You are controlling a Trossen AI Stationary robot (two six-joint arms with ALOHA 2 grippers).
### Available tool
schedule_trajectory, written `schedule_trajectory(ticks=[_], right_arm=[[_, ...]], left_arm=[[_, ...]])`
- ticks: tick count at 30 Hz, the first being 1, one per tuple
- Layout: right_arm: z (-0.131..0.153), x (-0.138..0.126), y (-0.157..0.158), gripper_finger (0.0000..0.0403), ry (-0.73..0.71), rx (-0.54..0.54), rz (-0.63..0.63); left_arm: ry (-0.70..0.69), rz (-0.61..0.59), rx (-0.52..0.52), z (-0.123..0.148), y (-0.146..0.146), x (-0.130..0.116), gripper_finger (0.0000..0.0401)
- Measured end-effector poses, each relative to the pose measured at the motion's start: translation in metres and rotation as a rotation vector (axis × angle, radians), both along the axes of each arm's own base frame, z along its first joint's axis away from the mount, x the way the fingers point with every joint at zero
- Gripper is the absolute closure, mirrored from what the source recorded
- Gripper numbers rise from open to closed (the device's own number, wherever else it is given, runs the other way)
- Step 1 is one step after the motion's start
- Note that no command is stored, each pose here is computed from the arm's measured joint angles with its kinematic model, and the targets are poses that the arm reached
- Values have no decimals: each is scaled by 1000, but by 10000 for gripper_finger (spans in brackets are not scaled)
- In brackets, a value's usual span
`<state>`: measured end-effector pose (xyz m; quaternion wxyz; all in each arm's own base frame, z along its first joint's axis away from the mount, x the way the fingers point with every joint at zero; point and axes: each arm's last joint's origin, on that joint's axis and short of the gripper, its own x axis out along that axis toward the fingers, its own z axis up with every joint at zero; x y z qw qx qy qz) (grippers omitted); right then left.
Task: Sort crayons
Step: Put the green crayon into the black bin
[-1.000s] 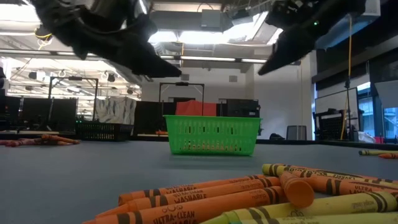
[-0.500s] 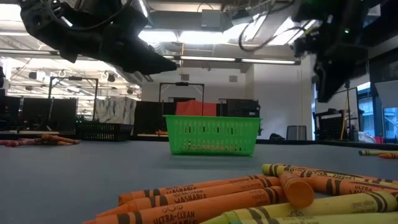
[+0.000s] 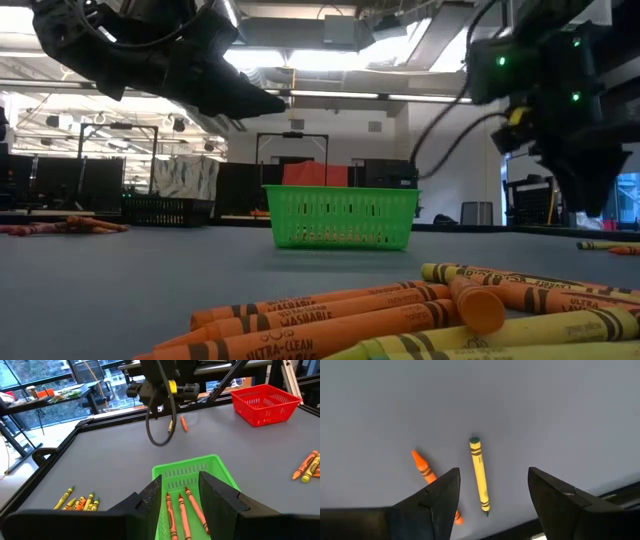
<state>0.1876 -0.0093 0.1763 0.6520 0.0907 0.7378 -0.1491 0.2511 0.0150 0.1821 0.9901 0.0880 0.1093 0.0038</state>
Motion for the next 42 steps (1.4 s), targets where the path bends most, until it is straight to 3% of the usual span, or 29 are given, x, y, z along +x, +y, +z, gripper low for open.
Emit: schedule_trajectory(ticks=[15,18,23,32,42], right_arm=[[-44,13,-2,174,240,54,64],[-48,15,-7,198,257,78,50],[-51,15,-16,275,253,120,56],[-51,15,-23,384,258,97,111],[-25,27,-26,384,196,43,122]], left_arm=[[5,1,-1,-1,0,0,288],[5,1,-1,-1,0,0,288],[6,1,-2,-1,0,0,288],[8,0,2,-1,0,0,288],[2,0,5,0,0,0,288]])
